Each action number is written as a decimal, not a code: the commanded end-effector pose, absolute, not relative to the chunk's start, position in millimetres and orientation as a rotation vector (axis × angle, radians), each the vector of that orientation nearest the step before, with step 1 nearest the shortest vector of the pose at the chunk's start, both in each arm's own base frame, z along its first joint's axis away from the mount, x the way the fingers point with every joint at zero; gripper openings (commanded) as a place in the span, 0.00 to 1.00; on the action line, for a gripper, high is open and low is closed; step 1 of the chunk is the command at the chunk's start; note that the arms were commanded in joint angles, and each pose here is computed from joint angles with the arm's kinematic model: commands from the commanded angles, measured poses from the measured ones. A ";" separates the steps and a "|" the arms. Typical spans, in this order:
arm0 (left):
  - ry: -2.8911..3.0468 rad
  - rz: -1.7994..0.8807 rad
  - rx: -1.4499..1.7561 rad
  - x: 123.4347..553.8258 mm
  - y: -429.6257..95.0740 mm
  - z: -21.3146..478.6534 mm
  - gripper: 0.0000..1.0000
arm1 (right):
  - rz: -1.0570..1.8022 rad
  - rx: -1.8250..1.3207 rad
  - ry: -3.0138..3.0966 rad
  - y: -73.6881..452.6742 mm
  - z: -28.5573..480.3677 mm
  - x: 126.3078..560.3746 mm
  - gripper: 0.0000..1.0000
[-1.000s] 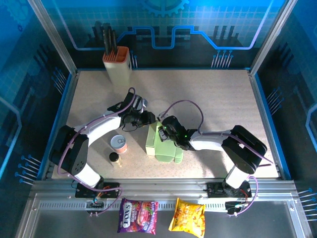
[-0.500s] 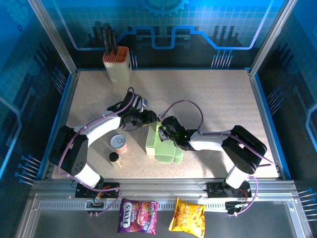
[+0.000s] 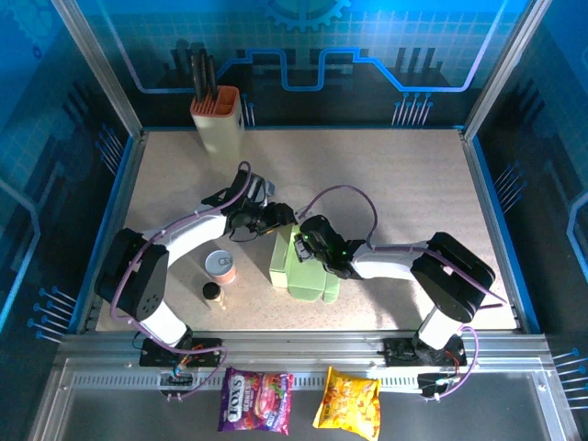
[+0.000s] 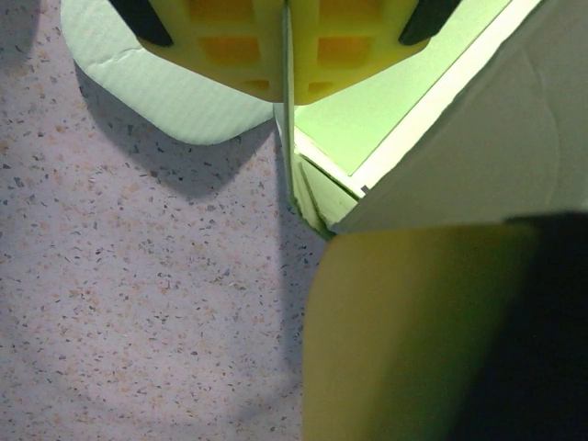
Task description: Fold the paper box
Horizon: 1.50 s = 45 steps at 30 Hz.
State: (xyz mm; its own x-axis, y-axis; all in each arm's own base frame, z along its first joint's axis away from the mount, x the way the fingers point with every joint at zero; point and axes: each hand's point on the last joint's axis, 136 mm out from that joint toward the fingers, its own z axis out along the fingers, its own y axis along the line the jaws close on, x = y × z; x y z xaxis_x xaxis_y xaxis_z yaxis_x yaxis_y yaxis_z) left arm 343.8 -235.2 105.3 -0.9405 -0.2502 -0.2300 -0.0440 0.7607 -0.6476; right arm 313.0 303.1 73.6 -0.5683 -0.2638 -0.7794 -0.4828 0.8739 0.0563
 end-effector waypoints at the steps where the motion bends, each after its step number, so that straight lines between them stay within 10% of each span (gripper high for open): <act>1: 2.688 -1.007 -0.232 337.6 -242.8 95.1 0.56 | 0.348 -0.563 2.218 308.5 66.3 305.0 0.05; 17: 2.717 -0.949 -0.246 334.2 -238.7 80.6 0.58 | 0.349 -0.559 2.216 307.0 68.7 304.3 0.07; 45: 2.754 -0.934 -0.221 323.1 -236.5 71.4 0.57 | 0.896 -0.780 1.963 260.8 127.2 302.8 0.38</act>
